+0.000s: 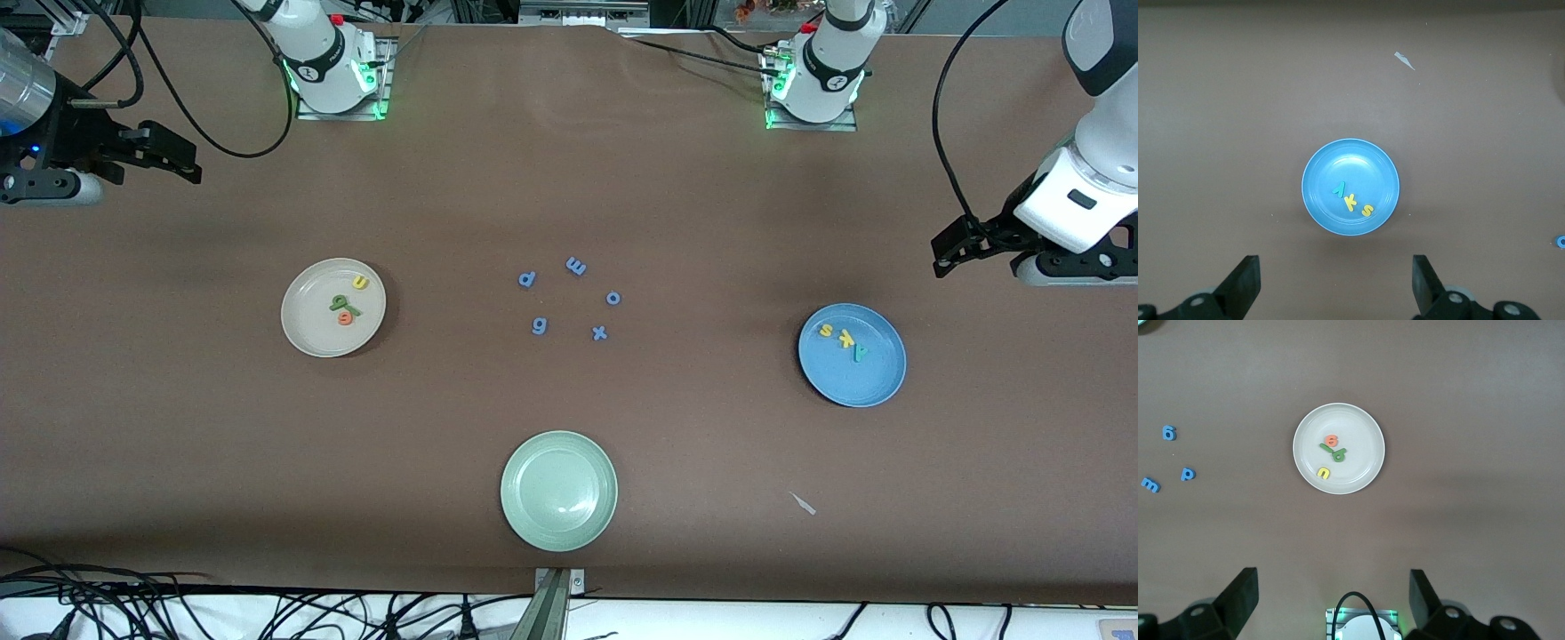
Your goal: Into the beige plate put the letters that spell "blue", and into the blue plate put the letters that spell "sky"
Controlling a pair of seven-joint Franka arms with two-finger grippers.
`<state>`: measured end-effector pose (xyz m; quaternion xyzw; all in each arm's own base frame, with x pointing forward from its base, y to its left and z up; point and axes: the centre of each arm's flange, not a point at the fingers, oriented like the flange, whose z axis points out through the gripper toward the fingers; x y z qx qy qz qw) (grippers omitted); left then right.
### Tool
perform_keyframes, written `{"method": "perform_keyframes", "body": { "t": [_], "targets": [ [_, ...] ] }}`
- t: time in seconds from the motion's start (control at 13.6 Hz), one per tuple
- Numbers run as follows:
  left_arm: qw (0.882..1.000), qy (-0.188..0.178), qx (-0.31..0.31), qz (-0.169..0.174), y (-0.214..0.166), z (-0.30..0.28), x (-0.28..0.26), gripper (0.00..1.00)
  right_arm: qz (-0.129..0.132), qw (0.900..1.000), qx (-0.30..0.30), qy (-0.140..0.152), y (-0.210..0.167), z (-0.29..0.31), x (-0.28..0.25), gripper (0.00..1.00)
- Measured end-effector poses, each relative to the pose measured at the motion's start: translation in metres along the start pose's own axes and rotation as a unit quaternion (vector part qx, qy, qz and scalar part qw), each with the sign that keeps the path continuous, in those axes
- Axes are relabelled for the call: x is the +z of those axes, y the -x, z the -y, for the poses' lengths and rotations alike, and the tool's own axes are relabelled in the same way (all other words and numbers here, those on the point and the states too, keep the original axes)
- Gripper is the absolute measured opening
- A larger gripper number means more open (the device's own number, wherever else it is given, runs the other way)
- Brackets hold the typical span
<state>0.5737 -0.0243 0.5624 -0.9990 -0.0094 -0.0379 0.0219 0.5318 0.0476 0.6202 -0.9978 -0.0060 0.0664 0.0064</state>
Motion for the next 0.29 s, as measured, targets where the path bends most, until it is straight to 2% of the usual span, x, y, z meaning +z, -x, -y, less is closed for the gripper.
{"method": "perform_keyframes", "body": {
  "t": [0.29],
  "targets": [
    [1.0, 0.0, 0.0, 0.002, 0.0004, -0.0005, 0.0003, 1.0, 0.002, 1.0, 0.001, 0.0, -0.0028, -0.0007, 0.003, 1.0]
  ]
}}
